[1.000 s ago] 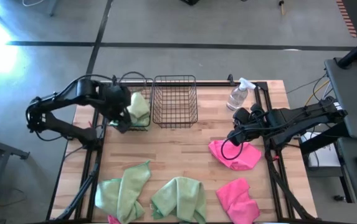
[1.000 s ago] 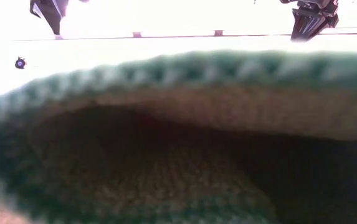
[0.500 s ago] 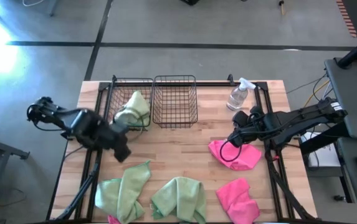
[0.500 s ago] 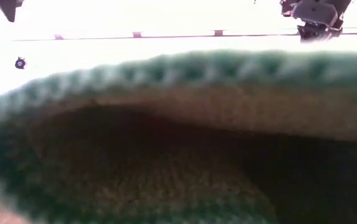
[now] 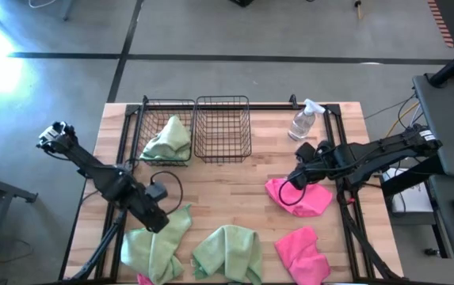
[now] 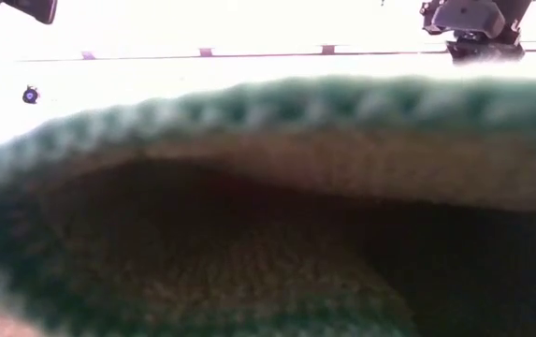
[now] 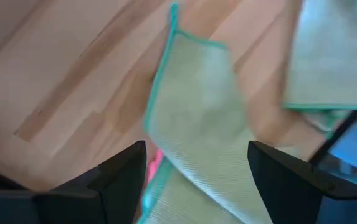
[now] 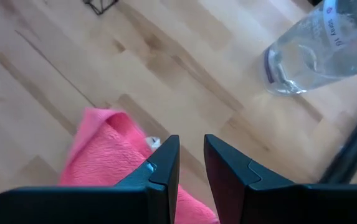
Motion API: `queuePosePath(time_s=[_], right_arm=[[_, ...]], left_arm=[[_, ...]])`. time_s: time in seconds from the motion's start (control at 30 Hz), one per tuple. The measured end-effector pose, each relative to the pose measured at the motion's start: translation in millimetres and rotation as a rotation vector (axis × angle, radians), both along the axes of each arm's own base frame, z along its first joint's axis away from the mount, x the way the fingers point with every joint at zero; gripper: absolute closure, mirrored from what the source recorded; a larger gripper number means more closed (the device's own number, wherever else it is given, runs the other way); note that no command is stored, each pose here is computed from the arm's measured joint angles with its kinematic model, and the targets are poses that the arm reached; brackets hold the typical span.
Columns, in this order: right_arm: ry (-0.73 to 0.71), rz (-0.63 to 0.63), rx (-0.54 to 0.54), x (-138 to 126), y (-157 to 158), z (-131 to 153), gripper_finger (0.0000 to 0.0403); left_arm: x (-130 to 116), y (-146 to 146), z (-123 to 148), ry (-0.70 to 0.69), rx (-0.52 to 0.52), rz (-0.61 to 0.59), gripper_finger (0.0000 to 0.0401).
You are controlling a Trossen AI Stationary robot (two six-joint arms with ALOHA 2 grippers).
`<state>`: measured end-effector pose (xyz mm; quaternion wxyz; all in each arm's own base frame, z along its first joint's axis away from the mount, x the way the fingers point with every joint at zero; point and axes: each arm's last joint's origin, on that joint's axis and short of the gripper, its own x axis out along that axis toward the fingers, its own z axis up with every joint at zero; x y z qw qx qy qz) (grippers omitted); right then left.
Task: Sort microfiber towel by color & place in baskets
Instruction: Put the green microfiber cloth into the left wire basket
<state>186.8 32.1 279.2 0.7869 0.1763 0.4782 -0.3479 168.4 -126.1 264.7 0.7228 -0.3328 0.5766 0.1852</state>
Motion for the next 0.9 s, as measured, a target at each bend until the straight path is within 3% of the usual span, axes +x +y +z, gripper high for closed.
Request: queuePosePath(time_s=[0.27, 0.53, 0.9], right_arm=[[-0.003, 0.001, 0.076, 1.0, 2.2, -0.5, 0.0335], [-0.017, -0.006, 0.081, 2.0, 2.4, -0.2, 0.0335], [-0.016, 0.004, 0.078, 2.3, 2.5, -0.2, 0.0335]], left_arm=[[-2.1, -11.0, -42.7, -0.071, -0.06, -0.04, 0.0138], [-12.8, -7.2, -79.2, -0.036, -0.075, 0.033, 0.0138], [-12.3, -7.9, -79.6, -0.05, -0.072, -0.002, 0.0138]])
